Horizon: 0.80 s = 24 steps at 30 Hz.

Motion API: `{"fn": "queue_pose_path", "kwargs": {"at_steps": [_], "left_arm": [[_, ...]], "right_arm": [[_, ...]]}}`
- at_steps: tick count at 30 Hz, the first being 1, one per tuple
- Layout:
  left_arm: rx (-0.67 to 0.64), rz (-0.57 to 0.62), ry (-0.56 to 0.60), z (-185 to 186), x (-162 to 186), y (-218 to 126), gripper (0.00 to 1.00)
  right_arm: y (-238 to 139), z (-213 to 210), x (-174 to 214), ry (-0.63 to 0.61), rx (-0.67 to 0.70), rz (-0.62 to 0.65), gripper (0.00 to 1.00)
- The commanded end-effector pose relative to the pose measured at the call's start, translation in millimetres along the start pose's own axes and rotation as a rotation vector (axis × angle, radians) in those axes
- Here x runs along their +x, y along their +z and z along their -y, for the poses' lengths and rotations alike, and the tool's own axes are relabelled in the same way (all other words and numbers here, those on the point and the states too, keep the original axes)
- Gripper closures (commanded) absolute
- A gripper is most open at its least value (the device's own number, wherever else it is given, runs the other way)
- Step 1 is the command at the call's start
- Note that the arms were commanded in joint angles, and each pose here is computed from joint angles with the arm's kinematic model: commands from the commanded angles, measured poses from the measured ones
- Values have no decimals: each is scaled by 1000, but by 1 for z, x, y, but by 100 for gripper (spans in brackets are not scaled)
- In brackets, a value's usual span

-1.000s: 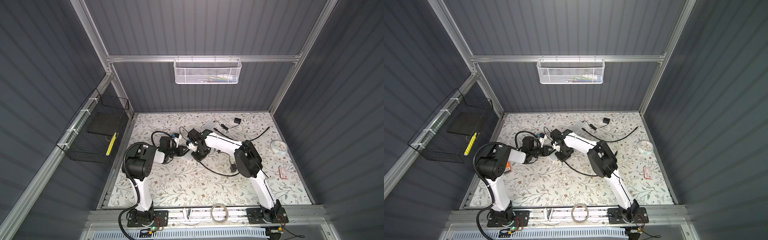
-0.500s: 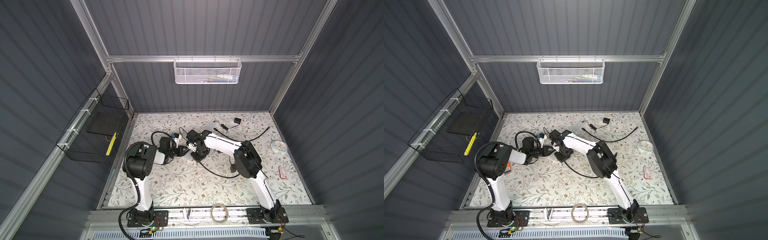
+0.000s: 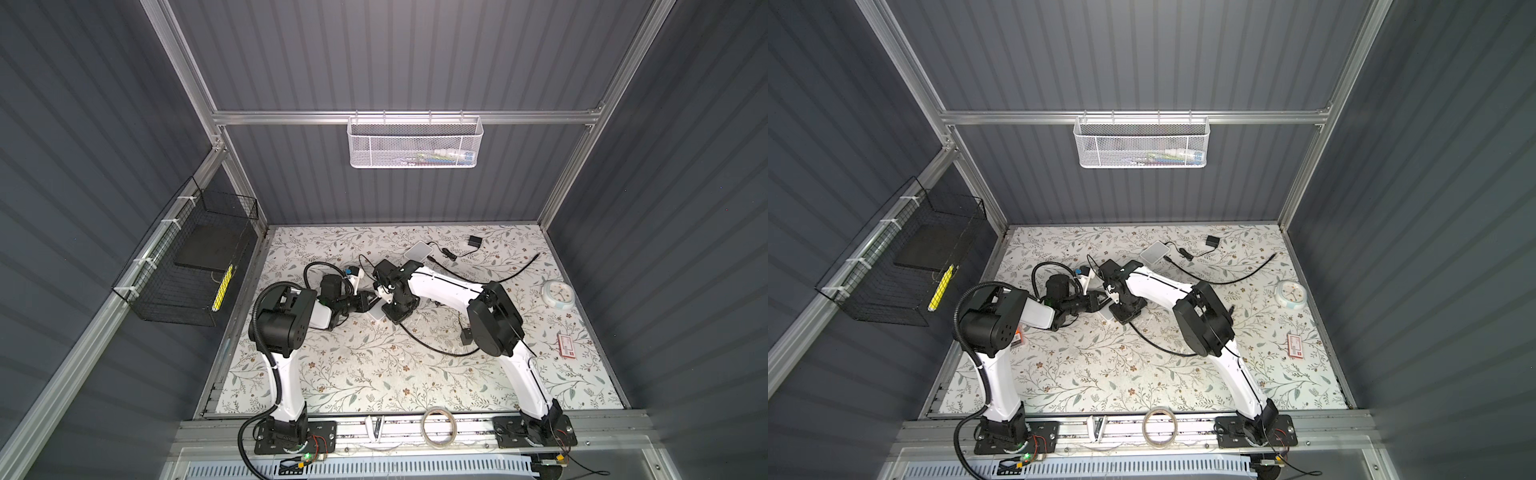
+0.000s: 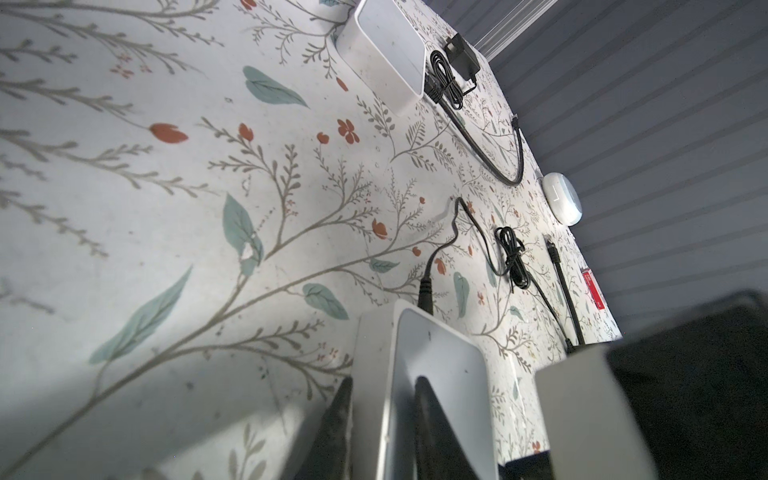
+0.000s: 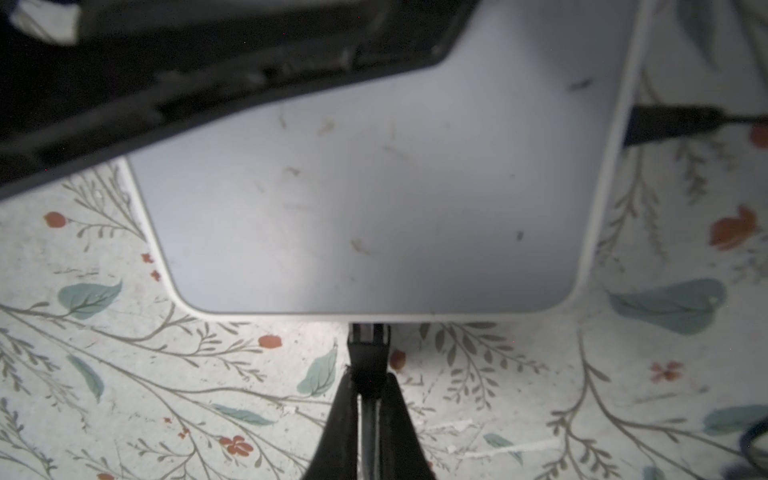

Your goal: Insert the plug into the switch port

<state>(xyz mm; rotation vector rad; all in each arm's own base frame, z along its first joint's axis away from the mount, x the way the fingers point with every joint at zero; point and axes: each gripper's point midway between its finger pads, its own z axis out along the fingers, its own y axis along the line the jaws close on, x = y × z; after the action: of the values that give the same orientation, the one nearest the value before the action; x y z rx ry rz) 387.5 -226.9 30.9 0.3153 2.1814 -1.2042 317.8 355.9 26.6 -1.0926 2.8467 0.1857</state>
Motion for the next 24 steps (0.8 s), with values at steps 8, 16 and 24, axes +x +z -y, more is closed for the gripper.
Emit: {"fn": "queue_pose_path", "kwargs": {"at_steps": [8, 16, 24], "left_arm": [[186, -419, -250, 44, 133, 6, 75], [206, -431, -248, 49, 138, 7, 75], [211, -429, -257, 48, 140, 7, 76]], "right_arm": [[-60, -10, -136, -75, -15, 552, 100], [-67, -7, -145, -66, -7, 580, 100], [-61, -6, -147, -52, -10, 579, 100]]}}
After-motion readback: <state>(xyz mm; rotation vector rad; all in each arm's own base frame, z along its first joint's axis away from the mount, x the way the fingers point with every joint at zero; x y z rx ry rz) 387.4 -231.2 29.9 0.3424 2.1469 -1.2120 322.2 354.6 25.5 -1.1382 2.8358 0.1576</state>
